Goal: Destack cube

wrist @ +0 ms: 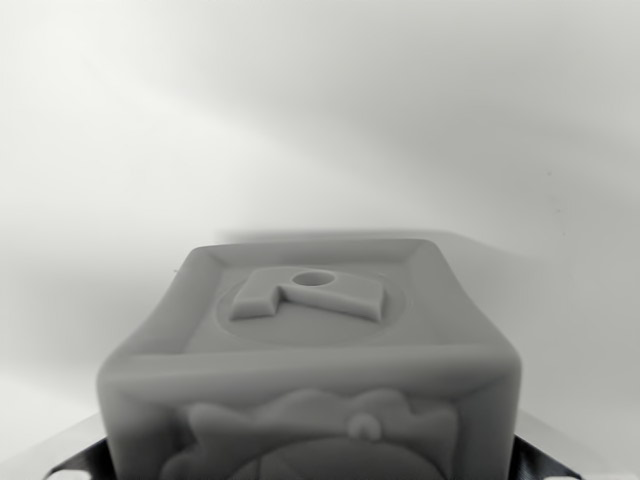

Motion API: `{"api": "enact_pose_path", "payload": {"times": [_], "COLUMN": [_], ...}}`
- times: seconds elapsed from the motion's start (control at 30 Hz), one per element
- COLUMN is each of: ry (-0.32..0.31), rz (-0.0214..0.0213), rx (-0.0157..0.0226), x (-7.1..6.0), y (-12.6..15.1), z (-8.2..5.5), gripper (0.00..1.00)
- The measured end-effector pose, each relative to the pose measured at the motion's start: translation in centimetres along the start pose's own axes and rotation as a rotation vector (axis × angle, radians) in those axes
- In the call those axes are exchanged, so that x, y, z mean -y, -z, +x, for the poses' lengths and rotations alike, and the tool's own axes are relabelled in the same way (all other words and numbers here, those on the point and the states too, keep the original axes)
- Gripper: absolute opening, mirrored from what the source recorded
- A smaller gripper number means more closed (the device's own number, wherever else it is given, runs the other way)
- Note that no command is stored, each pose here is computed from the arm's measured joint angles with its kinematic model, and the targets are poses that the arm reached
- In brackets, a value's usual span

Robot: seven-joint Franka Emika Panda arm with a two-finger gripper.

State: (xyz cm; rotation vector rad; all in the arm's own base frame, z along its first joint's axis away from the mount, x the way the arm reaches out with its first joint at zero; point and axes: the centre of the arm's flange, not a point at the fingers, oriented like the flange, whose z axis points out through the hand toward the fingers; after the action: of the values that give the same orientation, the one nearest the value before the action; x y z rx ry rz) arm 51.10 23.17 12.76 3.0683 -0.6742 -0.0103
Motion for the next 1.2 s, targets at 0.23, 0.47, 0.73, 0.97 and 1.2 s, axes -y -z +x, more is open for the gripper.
{"api": "enact_pose_path", "payload": {"times": [0.23,0.47,0.73,0.97,1.2], "ry": [0.000,0.000,0.000,0.000,0.001], "rz": [-0.0005,-0.0005,0.0001,0.0000,-0.0001], "rx": [-0.0005,-0.0007,-0.0016,-0.0015,-0.0014], "x": [0.0,0.0,0.0,0.0,0.0], "y": [-0.7,-1.1,-1.1,-1.2,-1.2], "z": [0.0,0.0,0.0,0.0,0.0], "gripper": [0.00,0.00,1.00,1.00,1.00]}}
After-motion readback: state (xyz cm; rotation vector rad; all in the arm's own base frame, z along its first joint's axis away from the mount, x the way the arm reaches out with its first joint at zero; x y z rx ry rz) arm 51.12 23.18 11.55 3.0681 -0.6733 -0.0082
